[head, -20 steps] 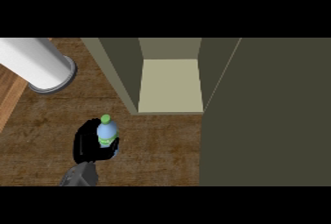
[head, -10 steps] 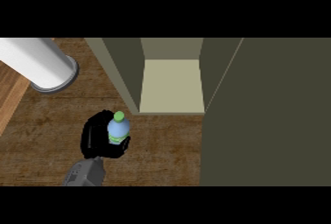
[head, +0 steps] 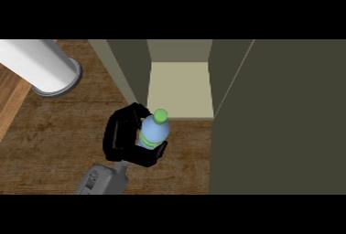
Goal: Pick up the bottled water, place it into the cabinet and close the cabinet
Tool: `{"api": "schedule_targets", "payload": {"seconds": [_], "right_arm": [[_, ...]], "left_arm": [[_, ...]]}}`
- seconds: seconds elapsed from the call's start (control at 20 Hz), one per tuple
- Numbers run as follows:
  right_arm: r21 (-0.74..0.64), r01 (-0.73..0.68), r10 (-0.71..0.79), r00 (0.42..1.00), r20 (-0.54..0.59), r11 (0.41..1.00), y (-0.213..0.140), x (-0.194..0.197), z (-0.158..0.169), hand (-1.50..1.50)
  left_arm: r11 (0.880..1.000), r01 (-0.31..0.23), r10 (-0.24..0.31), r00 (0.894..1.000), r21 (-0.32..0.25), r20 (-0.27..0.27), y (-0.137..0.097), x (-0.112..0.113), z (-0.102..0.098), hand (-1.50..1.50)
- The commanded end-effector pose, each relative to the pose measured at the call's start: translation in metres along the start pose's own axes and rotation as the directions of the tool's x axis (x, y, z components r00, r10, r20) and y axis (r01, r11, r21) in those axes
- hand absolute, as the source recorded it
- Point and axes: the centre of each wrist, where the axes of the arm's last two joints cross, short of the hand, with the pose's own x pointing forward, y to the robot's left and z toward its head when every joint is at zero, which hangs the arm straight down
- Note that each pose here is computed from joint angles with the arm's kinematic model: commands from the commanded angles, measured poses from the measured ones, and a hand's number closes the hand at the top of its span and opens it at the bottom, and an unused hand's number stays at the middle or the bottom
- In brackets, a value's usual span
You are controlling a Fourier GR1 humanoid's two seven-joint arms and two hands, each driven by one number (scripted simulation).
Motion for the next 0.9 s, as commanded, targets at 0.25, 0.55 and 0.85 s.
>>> {"api": "schedule_targets", "payload": {"seconds": [0.25,0.55,0.85], "right_arm": [[0.015,-0.014,0.013,0.998,0.066,1.0,0.011,0.023,-0.021,-1.5],[0.034,-0.015,0.013,0.998,0.062,0.999,0.005,0.021,-0.017,-1.5],[0.033,-0.039,0.037,0.998,0.059,0.999,-0.001,0.027,-0.021,-1.5]], "left_arm": [[0.998,0.049,-0.05,0.999,-0.03,-0.014,-0.097,0.051,-0.021,1.5],[0.991,0.124,-0.126,0.992,0.045,0.031,-0.132,0.053,-0.051,1.5],[0.975,0.189,-0.195,0.98,0.112,0.04,-0.127,0.048,-0.081,1.5]]}}
